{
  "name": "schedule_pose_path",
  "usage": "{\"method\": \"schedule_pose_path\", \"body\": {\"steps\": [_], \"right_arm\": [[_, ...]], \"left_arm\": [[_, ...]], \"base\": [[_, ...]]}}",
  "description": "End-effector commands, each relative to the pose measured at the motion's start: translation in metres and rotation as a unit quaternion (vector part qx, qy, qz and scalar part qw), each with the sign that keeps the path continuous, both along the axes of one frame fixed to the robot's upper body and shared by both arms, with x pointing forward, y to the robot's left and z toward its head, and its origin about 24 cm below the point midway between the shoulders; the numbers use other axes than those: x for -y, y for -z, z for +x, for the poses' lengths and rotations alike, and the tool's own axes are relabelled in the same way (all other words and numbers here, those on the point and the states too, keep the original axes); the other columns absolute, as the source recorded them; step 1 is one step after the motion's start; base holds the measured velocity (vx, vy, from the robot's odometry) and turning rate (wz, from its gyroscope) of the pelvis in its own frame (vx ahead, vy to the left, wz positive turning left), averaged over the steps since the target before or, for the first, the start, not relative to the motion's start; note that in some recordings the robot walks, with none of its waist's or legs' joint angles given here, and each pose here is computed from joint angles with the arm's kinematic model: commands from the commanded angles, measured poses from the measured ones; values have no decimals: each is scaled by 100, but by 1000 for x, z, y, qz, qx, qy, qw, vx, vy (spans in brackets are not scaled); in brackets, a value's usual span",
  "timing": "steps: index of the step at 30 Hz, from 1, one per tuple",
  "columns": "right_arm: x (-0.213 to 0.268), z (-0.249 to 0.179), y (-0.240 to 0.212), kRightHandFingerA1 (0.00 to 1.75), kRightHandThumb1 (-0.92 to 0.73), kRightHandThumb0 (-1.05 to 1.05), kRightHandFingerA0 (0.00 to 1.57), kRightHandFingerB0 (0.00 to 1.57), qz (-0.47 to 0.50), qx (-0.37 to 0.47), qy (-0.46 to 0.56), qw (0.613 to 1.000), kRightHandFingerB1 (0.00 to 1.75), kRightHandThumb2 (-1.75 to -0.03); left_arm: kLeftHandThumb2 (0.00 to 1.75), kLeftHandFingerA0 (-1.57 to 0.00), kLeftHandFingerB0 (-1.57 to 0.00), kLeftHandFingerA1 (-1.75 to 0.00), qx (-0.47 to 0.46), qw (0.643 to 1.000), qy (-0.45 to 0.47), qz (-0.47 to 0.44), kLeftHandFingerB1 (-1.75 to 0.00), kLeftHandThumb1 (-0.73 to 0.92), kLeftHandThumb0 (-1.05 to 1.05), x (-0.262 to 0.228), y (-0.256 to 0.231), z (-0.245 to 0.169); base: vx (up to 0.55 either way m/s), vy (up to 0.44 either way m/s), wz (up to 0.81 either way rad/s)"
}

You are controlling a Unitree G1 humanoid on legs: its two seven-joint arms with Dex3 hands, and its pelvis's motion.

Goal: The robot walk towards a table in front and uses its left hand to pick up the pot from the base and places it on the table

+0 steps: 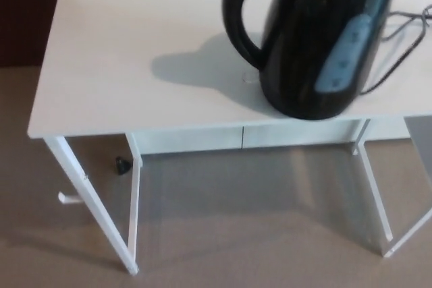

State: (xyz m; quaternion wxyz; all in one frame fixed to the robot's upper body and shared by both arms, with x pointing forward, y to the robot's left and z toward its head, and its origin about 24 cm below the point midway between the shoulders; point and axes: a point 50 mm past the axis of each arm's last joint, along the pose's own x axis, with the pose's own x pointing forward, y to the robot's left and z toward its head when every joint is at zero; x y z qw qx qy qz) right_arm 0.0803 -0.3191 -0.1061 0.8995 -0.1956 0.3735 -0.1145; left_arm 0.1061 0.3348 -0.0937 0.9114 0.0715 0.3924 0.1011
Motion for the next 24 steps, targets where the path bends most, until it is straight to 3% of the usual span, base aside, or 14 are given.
{"method": "schedule_pose_path", "body": {"steps": [1, 9, 24], "right_arm": [[3, -3, 1, 38, -55, -39, 51, 33, 1, -10, 9, 1000, 34, -57], [3, -5, 2, 38, -54, -41, 52, 34, -8, -14, 4, 1000, 34, -56], [4, 2, 1, 39, -53, -41, 52, 34, 2, -2, 16, 1000, 34, -56]], "left_arm": [[57, -47, -40, -46, 9, 999, 23, 23, -40, 57, -11, -7, -7, -1], [58, -48, -41, -45, -9, 998, 47, 32, -41, 56, -14, -9, -6, -4], [58, -48, -38, -46, -9, 998, 45, 37, -40, 55, -13, -9, -6, 2]], "base": [[152, 203, -50], [98, 78, 3], [50, -78, 1]]}}
